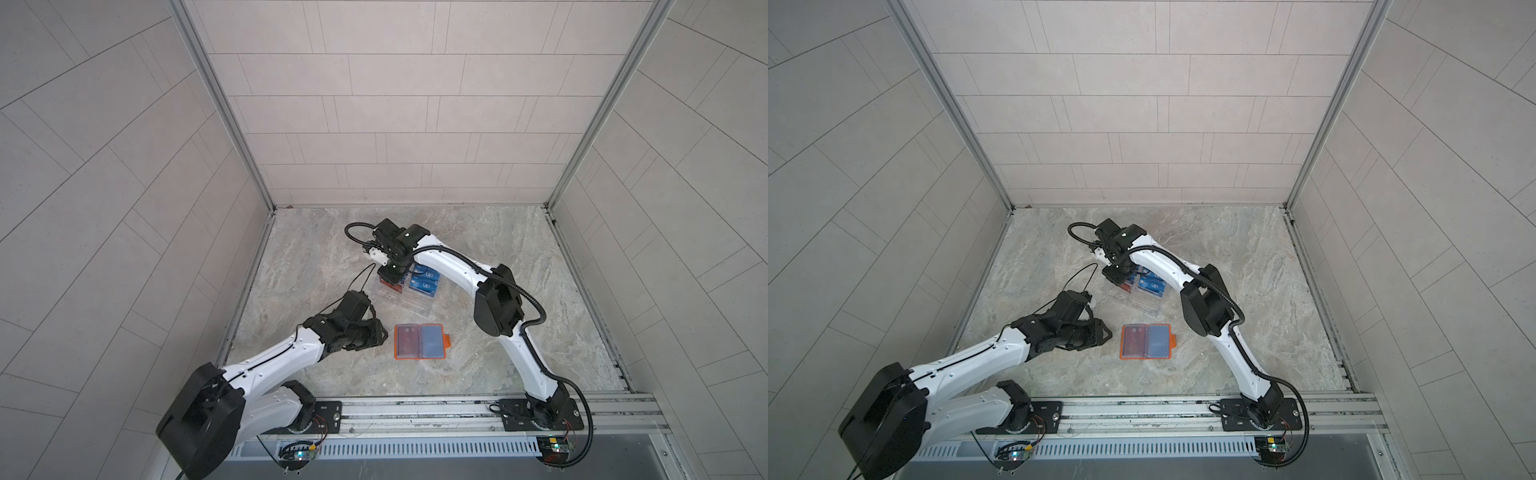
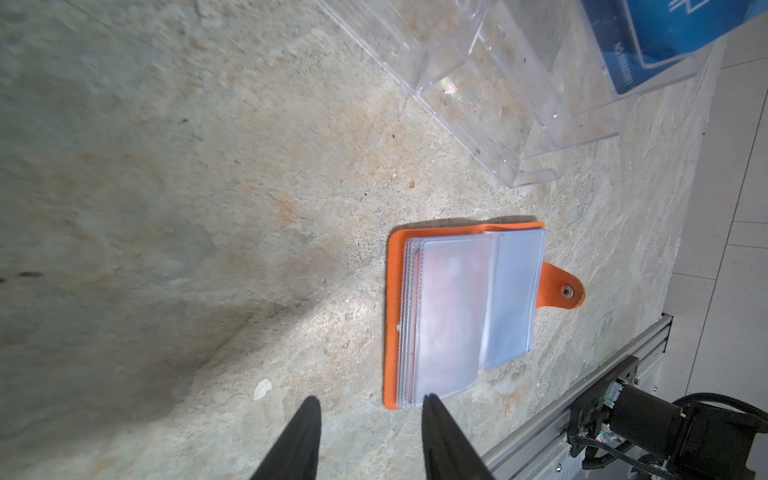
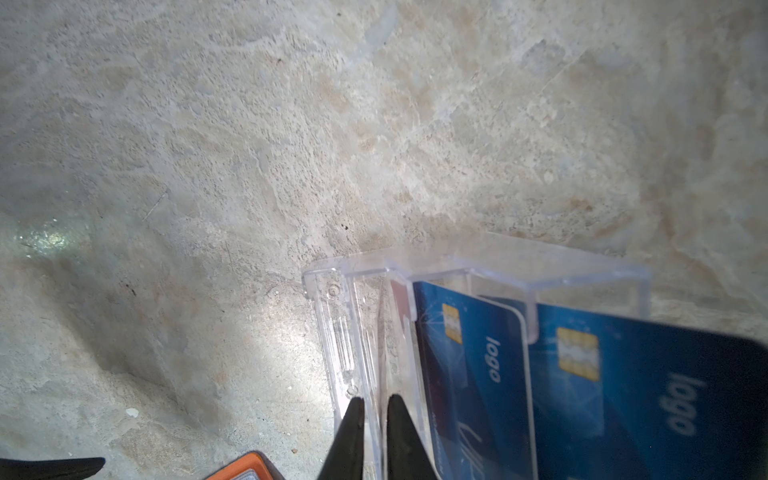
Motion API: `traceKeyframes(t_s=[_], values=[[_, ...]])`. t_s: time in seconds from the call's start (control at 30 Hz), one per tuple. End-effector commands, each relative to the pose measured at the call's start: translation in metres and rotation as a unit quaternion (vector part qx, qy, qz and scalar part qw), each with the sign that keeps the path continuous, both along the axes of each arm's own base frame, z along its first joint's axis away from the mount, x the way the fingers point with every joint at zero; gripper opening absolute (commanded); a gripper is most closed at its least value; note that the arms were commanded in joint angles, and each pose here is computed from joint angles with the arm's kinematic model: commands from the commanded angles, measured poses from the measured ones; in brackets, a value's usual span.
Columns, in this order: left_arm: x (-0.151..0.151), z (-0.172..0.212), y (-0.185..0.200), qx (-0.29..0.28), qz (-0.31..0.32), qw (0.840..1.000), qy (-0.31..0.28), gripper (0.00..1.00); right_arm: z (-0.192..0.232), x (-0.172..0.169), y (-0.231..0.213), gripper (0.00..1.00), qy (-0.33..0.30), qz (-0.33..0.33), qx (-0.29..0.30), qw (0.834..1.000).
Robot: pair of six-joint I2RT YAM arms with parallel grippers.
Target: Put the credit cards into the card holder
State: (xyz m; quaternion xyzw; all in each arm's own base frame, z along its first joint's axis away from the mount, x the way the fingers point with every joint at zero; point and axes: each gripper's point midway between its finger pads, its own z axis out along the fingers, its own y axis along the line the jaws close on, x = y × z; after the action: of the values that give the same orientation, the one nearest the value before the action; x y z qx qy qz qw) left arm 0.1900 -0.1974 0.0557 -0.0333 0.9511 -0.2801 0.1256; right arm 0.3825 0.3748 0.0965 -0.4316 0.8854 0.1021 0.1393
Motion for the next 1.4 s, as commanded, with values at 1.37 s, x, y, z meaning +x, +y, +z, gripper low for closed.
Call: traceKeyframes(t_s=[1.37], values=[[-0.002, -0.011, 0.011, 0.02, 0.021, 1.0, 0.008, 0.46, -0.003, -0.007, -0.002, 0.01, 0.001, 0.037, -0.006, 0.999]])
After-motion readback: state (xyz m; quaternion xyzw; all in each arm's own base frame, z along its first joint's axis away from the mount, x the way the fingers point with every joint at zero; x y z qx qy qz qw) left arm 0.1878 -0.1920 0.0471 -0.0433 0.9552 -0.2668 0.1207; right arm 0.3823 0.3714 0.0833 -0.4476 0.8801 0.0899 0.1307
